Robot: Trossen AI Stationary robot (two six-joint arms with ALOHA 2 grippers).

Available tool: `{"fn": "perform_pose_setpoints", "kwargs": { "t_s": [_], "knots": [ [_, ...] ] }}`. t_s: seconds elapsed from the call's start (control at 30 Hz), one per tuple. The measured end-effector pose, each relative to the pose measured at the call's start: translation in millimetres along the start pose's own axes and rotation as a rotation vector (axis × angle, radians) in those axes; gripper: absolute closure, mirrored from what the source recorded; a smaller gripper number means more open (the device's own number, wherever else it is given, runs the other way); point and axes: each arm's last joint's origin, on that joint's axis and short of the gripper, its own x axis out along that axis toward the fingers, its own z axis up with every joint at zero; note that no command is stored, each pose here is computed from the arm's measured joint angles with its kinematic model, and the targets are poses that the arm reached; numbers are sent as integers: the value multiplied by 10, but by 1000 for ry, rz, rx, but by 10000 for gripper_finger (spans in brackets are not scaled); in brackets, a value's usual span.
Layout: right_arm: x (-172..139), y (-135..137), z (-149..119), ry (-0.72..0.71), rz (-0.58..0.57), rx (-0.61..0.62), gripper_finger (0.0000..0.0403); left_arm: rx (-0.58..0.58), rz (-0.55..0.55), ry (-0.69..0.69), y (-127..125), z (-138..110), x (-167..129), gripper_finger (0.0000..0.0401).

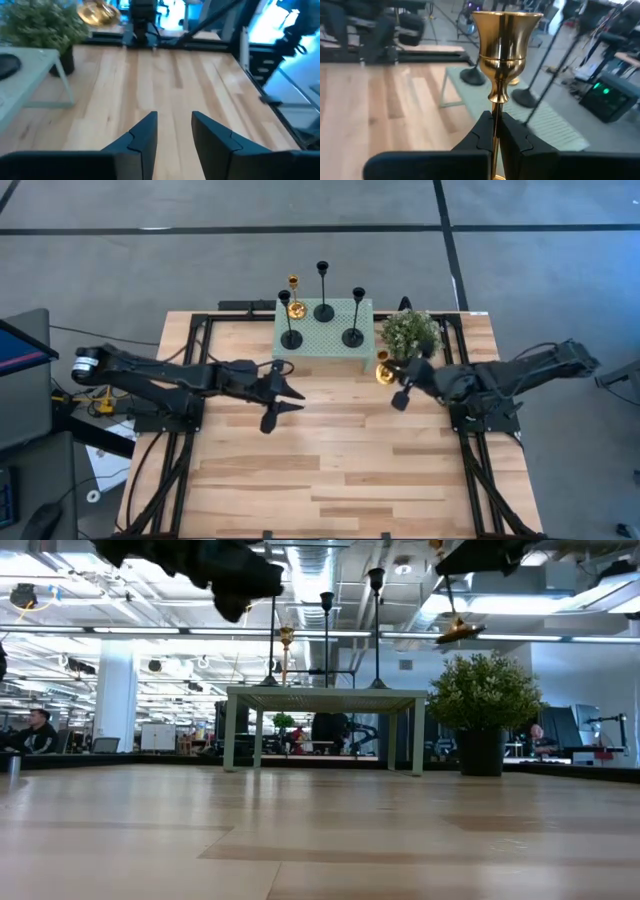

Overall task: Pick & Place candle stick holders
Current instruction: Put the gold candle holder on the shelf

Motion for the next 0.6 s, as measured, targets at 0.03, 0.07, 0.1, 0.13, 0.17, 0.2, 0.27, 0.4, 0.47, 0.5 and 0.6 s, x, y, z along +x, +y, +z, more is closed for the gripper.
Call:
{"fn": "perform_pose_setpoints", "kwargs": {
  "t_s": [0.03, 0.07, 0.1, 0.13, 0.17, 0.2, 0.27, 0.4, 0.47, 0.5, 0.6],
  "knots": [
    [-27, -52, 15, -10, -7, -5, 403, 2, -11, 10, -27, 0, -32, 283],
    [-45, -102, 27, -19, -17, -11, 403, 4, -25, 20, -62, -5, -60, 285],
    [-58, -155, 42, -29, -30, -19, 403, 7, -41, 18, -97, 0, -71, 287],
    [-73, -212, 53, -37, -40, -32, 403, 10, -59, 19, -135, 2, -82, 289],
    [-83, -266, 64, -45, -47, -41, 403, 14, -76, 34, -175, -10, -99, 291],
    [-82, -317, 80, -58, -54, -43, 403, 17, -96, 44, -217, -21, -105, 292],
    [-81, -430, 98, -75, -59, -51, 403, 25, -135, 48, -303, -28, -111, 296],
    [-59, -661, 115, -106, -78, -41, 403, 41, -212, 55, -467, -43, -131, 300],
    [-33, -773, 122, -124, -83, -31, 403, 48, -246, 57, -540, -49, -145, 302],
    [-14, -824, 123, -133, -78, -31, 403, 51, -262, 58, -575, -52, -152, 303],
    [61, -985, 113, -154, -58, -20, 403, 60, -305, 60, -666, -60, -174, 304]
  ]
}}
